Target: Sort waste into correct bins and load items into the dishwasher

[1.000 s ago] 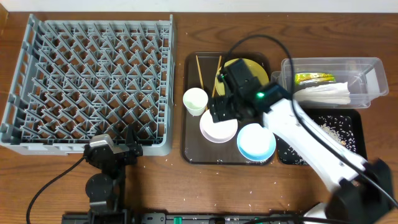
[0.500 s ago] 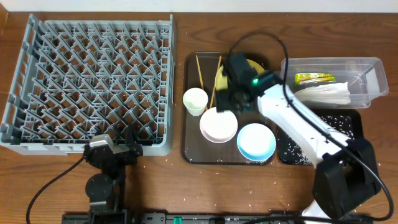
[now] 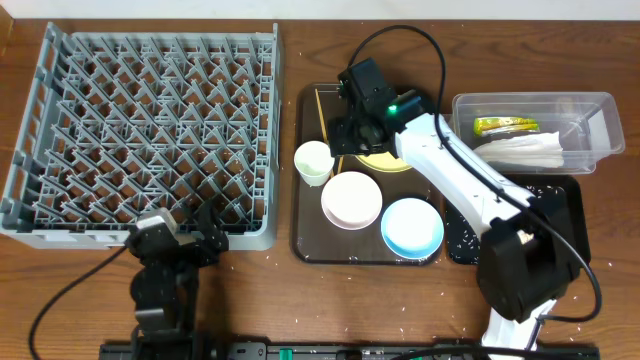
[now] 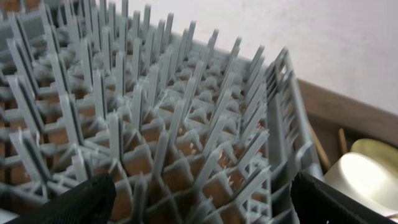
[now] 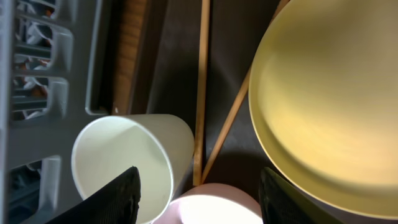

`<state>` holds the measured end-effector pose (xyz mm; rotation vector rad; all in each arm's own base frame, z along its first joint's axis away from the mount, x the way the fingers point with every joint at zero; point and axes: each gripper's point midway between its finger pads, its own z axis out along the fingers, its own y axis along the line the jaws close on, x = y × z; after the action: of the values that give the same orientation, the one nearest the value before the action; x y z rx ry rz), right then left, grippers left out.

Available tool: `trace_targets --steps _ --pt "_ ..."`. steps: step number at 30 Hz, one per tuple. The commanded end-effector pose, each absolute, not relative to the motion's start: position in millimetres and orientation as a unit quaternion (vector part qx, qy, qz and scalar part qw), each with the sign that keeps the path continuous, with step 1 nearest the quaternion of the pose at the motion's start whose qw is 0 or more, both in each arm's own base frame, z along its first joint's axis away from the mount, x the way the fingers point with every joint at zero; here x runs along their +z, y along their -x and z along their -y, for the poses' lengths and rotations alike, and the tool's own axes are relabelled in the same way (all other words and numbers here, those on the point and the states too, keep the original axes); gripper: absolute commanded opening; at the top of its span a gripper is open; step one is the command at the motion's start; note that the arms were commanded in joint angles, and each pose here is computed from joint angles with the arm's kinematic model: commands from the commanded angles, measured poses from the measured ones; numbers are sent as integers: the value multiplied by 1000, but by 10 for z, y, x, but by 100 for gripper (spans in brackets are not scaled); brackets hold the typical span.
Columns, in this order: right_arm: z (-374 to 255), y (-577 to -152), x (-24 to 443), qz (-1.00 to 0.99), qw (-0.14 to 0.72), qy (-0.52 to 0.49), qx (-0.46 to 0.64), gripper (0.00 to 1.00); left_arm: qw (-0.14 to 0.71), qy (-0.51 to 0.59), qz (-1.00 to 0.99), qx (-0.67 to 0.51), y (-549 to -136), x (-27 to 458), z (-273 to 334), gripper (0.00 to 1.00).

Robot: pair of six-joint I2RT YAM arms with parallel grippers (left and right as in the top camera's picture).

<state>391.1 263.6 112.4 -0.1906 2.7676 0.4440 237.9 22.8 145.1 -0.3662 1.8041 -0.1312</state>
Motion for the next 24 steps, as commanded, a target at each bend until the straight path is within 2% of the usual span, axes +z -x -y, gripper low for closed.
trace_targets --steps 1,5,9,11,12,17,21,24 --pt "-2803 -3902 918 -973 147 75 163 57 598 142 -784 -87 -2444 2020 -118 90" --pt "-2911 -3886 746 -973 132 82 173 55 562 137 -808 -112 -2556 2274 -26 91" --pt "-2950 -3874 630 -974 125 86 169 45 503 131 -844 -135 -2656 2399 80 90" --pt "-2953 -3882 622 -974 126 85 170 36 466 128 -863 -148 -2710 2433 138 90" --pt "-2967 -3901 629 -973 130 86 172 26 441 125 -874 -162 -2765 2440 193 91" --pt "-2974 -3909 634 -972 132 86 174 1 400 107 -886 -208 -2904 2344 366 90" --pt "-3000 -3879 734 -967 112 80 213 1 365 116 -898 -215 -2981 2153 384 91" --pt "-2835 -4023 1061 -956 122 58 261 1 329 131 -906 -233 -3019 1993 435 91"
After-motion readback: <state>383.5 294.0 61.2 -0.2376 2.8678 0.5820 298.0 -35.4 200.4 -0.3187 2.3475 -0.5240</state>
